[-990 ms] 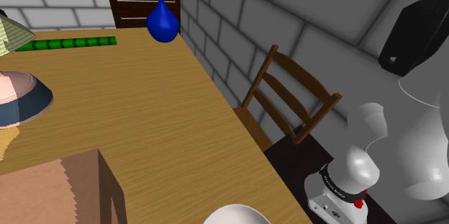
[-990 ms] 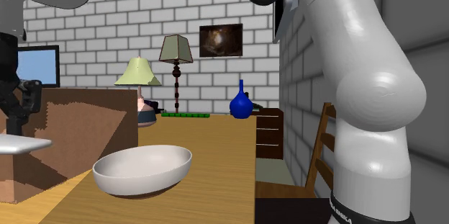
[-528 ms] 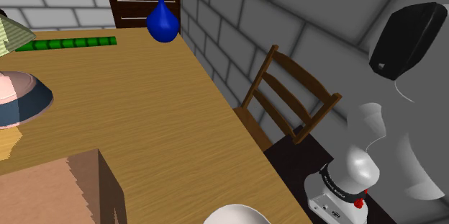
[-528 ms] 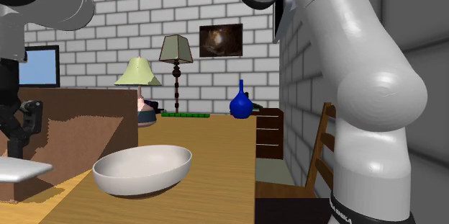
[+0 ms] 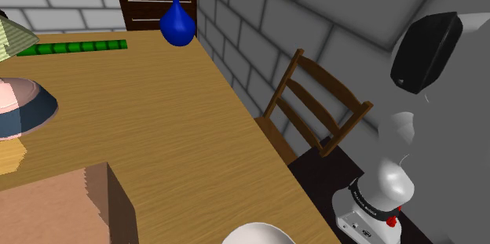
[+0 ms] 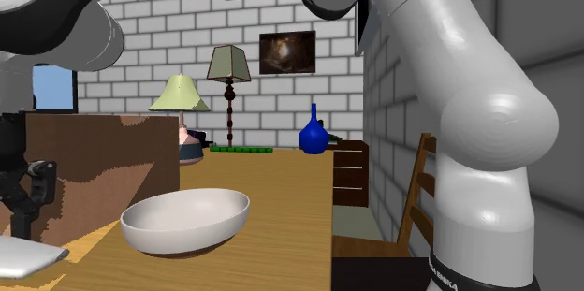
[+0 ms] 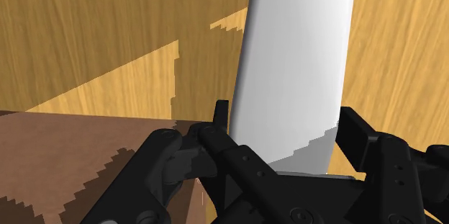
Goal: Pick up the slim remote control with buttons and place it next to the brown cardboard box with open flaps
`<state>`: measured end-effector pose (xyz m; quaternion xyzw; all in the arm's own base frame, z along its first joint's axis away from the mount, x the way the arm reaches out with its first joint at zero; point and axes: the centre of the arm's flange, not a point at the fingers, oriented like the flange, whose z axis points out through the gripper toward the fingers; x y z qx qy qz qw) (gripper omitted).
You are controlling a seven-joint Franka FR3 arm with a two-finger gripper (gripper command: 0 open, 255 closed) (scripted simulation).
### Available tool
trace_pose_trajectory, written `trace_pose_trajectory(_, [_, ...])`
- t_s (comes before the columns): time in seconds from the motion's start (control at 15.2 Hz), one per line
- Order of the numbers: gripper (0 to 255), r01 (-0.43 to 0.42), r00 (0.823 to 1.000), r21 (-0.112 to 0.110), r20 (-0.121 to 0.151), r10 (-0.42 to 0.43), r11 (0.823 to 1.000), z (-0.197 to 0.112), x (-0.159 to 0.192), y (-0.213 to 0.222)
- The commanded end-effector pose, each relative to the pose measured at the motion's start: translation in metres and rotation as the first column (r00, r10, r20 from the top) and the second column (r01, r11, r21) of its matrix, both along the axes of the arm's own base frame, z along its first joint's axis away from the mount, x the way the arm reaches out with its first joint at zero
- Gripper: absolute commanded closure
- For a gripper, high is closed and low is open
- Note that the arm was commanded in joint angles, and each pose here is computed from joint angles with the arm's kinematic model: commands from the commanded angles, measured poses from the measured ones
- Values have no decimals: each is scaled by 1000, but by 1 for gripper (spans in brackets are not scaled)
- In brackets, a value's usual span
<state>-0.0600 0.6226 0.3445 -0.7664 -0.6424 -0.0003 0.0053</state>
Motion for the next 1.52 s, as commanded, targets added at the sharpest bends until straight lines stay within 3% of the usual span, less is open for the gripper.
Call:
trace_pose_trajectory(0.0, [255, 0, 1000, 1, 0, 0, 1000, -11, 0, 0])
trace_pose_trajectory(0.2, [255, 0, 1000, 1, 0, 0, 1000, -29, 0, 0])
trace_pose_trajectory(0.66, [255, 0, 1000, 1, 0, 0, 1000, -29, 0, 0])
trace_pose_trajectory(0.73, [0, 0, 1000, 1, 1, 0, 1000, -28, -8, 1])
trace_pose_trajectory(1.06, [0, 0, 1000, 1, 0, 0, 1000, -29, 0, 0])
trace_pose_trajectory(1.32, [0, 0, 1000, 1, 0, 0, 1000, 21, 0, 0])
trace_pose_trajectory(1.45, [0, 0, 1000, 1, 0, 0, 1000, 21, 0, 0])
